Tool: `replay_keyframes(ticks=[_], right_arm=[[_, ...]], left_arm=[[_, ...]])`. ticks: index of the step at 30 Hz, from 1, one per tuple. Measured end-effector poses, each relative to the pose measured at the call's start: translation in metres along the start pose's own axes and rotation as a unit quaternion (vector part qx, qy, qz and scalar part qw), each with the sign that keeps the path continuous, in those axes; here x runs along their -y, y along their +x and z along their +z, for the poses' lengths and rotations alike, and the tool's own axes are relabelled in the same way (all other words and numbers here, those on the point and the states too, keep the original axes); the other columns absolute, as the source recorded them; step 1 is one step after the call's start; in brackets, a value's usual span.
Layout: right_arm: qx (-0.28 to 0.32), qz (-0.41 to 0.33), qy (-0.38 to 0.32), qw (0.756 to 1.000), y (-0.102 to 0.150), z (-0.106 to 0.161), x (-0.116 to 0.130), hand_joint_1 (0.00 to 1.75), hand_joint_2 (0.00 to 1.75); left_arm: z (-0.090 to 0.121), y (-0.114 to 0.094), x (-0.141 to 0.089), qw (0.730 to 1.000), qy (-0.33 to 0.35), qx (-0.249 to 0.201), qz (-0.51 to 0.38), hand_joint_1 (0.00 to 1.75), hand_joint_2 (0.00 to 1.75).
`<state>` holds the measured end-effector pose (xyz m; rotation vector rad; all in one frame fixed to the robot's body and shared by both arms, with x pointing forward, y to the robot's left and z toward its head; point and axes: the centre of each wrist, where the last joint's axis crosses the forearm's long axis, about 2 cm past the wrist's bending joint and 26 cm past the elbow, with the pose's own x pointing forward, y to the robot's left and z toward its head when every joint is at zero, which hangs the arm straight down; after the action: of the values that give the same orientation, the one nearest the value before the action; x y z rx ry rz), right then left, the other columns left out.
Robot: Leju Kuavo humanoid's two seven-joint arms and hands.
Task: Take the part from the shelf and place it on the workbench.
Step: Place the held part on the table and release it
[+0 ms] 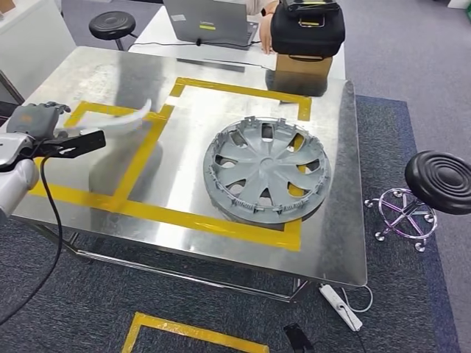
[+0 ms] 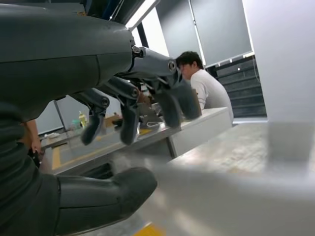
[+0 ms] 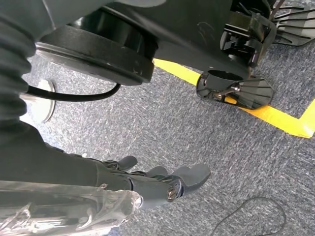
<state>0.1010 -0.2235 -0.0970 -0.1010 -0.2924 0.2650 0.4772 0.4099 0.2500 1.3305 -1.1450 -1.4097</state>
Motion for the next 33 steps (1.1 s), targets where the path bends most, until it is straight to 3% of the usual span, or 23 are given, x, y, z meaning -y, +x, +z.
replay_keyframes(ticks=[4,33], right_arm=[[0.0,0.0,0.001,1.0,0.0,0.0,-0.001,0.0,0.0],[0.002,0.003,0.002,1.0,0.001,0.0,-0.002,0.0,0.0]], left_arm=[[0.001,0.0,0.003,1.0,0.009,0.0,0.01,0.0,0.0],[0.011,-0.001,0.025,0.998,-0.006,-0.008,0.054,0.0,0.0]])
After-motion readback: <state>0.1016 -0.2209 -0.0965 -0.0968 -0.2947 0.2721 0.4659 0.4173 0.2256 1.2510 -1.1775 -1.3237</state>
